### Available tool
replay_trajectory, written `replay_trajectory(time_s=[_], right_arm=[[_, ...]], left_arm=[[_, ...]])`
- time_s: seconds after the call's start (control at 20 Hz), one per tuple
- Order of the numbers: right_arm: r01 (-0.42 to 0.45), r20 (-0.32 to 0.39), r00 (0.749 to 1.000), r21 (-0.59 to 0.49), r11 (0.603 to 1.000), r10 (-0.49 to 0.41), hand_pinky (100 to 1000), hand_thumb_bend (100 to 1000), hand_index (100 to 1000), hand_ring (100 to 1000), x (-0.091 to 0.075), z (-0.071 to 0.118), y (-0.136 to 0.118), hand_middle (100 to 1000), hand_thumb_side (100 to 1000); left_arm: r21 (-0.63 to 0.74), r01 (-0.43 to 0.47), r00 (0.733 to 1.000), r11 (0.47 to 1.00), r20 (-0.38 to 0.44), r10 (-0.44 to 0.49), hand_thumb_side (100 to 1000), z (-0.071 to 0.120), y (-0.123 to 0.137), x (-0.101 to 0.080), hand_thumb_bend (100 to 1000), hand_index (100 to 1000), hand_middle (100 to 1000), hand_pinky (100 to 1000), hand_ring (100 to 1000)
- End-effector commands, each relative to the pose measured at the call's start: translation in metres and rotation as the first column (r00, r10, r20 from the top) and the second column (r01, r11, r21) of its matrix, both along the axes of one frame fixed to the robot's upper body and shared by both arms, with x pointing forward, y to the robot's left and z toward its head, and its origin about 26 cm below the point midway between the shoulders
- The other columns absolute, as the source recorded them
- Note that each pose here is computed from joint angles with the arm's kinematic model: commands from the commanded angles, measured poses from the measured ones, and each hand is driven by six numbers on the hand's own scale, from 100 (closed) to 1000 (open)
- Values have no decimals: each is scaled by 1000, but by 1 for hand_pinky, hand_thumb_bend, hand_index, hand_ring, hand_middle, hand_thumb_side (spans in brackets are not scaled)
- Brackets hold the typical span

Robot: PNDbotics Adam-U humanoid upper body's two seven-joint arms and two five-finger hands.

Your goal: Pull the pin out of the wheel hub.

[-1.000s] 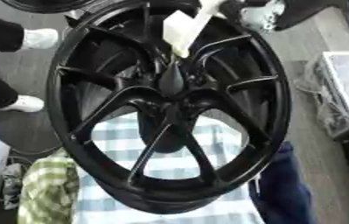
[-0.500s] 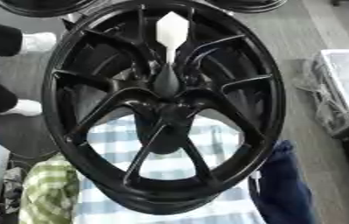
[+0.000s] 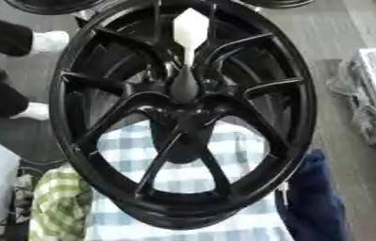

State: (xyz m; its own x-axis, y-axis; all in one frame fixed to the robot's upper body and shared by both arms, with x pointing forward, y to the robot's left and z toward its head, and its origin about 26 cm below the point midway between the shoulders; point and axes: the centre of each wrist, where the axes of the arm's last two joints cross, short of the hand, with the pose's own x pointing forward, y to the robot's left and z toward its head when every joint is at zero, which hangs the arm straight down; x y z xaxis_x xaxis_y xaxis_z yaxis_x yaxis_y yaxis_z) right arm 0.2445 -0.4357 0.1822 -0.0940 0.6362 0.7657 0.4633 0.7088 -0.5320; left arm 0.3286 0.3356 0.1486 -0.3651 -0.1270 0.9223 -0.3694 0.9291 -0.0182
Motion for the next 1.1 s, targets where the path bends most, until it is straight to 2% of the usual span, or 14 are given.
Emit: replay_trajectory(time_s=[0.05,0.15,0.2,0.25,0.3,0.35,0.45,0.55,0.8,0.9,1.0,1.1], right_arm=[[17,-18,1000,-83,996,-19,861,285,787,733,-5,-8,-6,605,100],[-2,-47,999,-110,994,-4,880,361,864,781,-7,-18,-7,707,100],[-9,-56,998,-120,993,2,889,368,879,795,-8,-21,-9,728,141],[-12,-59,998,-126,992,4,906,275,907,817,-9,-25,-10,764,436],[-8,-59,998,-127,992,1,911,229,914,825,-10,-28,-12,775,501],[-1,-56,998,-124,992,-6,919,148,924,838,-10,-31,-14,797,603],[22,-43,999,-106,994,-27,927,100,932,846,-11,-36,-17,810,685],[42,-26,999,-83,996,-44,929,100,936,847,-11,-39,-19,818,746],[79,21,997,-33,996,-78,928,100,930,836,-11,-39,-21,809,740],[83,56,995,9,997,-83,925,100,903,808,-9,-36,-19,773,608],[49,128,990,102,994,-62,921,100,853,758,-4,-29,-13,716,494],[-21,215,976,199,980,-22,928,100,831,734,2,-19,-4,683,449]], left_arm=[[30,-15,999,999,36,14,812,14,6,0,100,680,630,809,699],[29,-14,999,999,36,13,812,13,6,0,100,680,630,809,699],[29,-13,999,999,36,12,812,13,6,0,100,680,630,809,699],[29,-13,999,999,36,12,812,13,6,0,100,680,630,809,699],[29,-13,999,999,37,12,811,13,6,1,100,680,630,809,699],[29,-14,999,999,37,12,811,13,6,1,100,680,630,809,699],[28,-13,999,1000,37,12,811,13,6,1,100,680,630,809,699],[28,-13,999,1000,36,12,812,13,6,1,100,680,630,809,699],[27,-13,999,1000,35,12,811,13,6,0,100,680,629,809,699],[28,-12,999,1000,36,11,811,13,6,0,100,679,629,809,699],[28,-9,999,1000,37,8,810,13,5,0,100,679,629,808,698],[29,-1,999,1000,38,-1,809,14,3,1,100,679,628,808,697]])
